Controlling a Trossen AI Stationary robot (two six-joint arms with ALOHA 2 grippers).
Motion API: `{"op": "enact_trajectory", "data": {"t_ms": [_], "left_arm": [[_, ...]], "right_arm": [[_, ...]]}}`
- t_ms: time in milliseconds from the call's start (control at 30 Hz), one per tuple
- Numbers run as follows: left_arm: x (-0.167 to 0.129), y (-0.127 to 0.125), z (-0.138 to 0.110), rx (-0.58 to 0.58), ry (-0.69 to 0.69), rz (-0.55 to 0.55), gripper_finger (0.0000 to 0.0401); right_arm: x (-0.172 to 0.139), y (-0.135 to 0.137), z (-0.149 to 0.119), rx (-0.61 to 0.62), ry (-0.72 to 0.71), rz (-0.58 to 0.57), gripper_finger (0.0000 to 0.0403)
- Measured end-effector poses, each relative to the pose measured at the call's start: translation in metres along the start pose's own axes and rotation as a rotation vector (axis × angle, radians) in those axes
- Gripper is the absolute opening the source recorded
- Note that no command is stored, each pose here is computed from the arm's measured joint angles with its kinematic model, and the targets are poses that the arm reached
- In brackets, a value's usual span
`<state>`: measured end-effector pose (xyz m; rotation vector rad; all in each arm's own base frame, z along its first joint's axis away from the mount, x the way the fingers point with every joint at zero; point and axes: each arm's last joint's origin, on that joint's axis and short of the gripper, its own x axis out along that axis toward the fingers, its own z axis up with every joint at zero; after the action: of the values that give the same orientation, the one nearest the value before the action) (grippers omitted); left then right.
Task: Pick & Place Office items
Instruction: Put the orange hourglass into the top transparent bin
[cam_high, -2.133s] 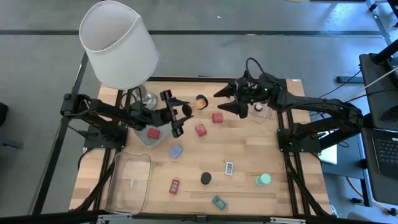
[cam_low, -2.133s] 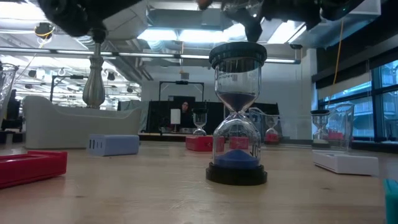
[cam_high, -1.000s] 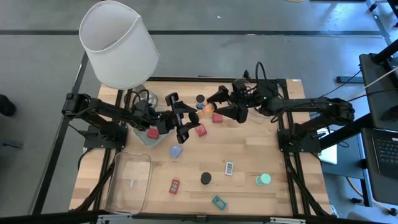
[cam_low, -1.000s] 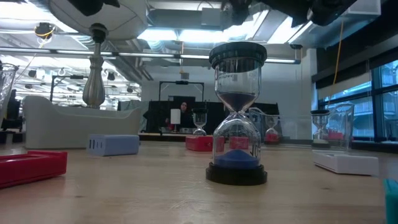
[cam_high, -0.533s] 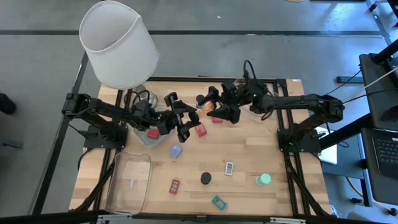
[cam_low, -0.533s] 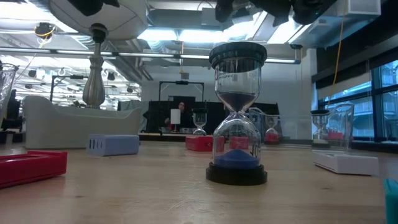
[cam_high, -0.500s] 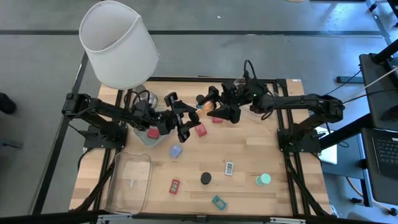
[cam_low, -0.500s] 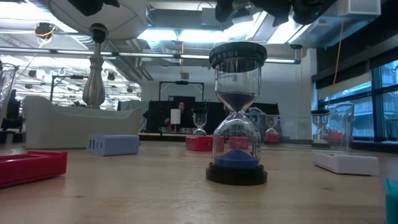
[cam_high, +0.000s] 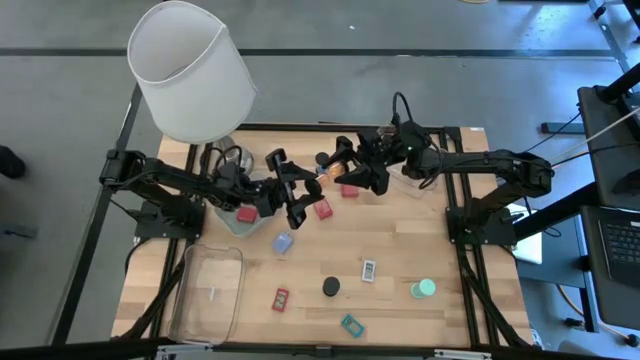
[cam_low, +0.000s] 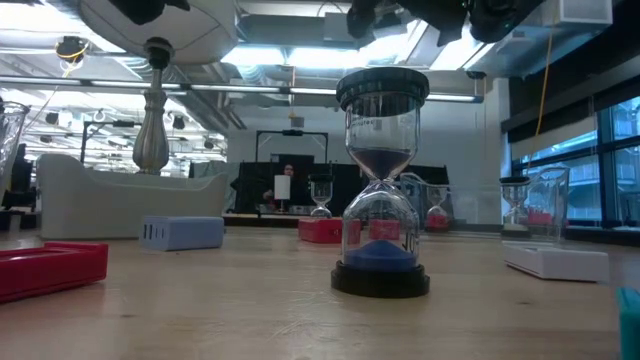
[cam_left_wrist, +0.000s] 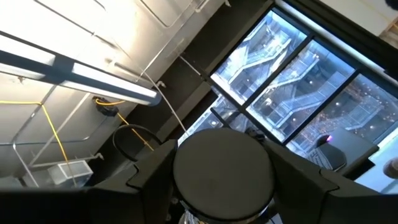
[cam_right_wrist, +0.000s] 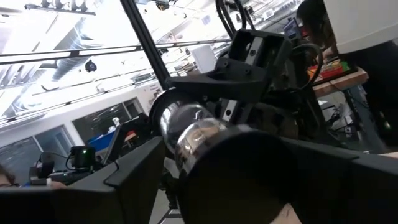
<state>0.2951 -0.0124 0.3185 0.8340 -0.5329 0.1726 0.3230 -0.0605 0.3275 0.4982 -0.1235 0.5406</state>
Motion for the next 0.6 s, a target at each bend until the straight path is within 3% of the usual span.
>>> {"op": "enact_trajectory", "data": {"t_ms": [600], "left_arm": [[-0.0002,0.0000,0.0001,-0.001,0.010,-0.005,0.0219]], "right_arm": [[-0.0033,-0.0007,0.0015,-0.013,0.038,0.035,0.0280]]}}
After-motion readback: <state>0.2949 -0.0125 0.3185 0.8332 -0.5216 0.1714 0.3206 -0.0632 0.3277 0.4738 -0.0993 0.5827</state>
